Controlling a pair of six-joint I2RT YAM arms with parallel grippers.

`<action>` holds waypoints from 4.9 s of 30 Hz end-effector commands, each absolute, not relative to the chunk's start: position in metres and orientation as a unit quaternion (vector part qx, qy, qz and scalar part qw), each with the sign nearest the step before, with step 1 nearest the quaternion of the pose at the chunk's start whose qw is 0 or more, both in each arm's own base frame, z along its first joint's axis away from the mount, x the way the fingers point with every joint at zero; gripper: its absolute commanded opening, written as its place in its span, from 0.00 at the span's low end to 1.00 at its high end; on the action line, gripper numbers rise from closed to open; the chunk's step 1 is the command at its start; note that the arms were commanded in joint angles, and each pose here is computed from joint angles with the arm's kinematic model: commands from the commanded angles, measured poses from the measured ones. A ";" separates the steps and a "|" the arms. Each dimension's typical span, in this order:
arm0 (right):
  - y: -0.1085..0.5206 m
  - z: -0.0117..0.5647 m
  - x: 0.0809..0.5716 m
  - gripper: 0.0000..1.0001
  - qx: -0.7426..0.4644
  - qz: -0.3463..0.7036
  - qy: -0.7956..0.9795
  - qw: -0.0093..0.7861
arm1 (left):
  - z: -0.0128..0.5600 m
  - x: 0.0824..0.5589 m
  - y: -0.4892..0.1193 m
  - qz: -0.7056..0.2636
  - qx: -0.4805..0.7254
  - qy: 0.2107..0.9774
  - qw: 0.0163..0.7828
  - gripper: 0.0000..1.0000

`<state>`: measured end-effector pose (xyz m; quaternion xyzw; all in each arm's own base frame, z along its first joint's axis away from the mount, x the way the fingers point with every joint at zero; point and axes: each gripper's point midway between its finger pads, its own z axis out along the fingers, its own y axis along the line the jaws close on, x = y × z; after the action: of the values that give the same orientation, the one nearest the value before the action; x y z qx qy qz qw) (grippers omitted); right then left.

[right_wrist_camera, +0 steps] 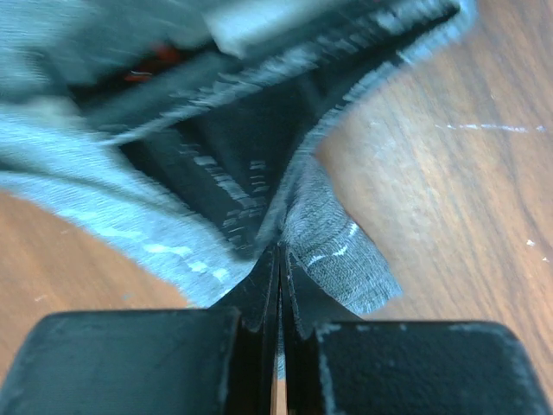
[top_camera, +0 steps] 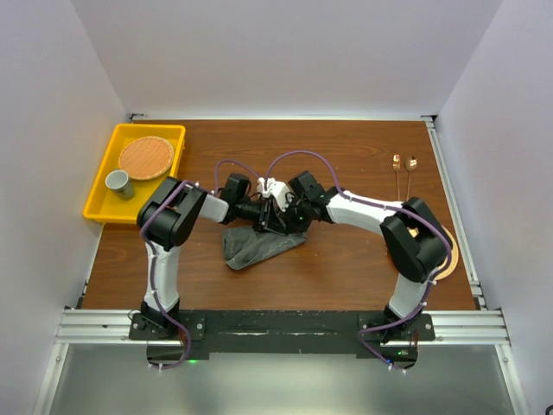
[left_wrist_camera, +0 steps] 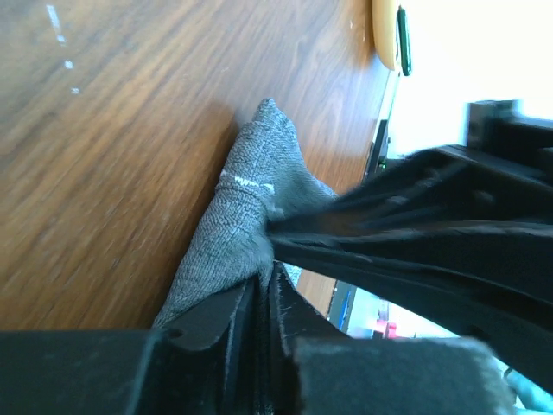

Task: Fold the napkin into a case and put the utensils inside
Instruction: Stuff the top corner of the smaller-rectangle-folded napkin into the folded napkin, then smooth out the smaller rectangle-folded napkin at the center of the board.

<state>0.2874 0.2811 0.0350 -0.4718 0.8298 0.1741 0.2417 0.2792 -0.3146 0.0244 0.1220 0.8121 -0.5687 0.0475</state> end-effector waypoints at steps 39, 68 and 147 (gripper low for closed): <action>0.257 0.001 0.298 0.00 -0.449 0.128 0.862 0.196 | 0.109 0.231 -0.168 -0.315 0.486 0.763 0.287 0.65; 0.259 0.001 0.299 0.00 -0.448 0.131 0.863 0.194 | 0.061 0.200 -0.234 -0.172 0.574 0.737 0.314 0.59; 0.269 0.035 0.320 0.00 -0.433 0.175 0.849 0.245 | 0.028 0.284 -0.226 -0.376 0.406 0.810 0.194 0.00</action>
<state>0.3153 0.2698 0.0486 -0.4234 0.8508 0.1872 0.2487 0.2800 -0.2244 0.0251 0.4437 0.7965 -0.3503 0.2146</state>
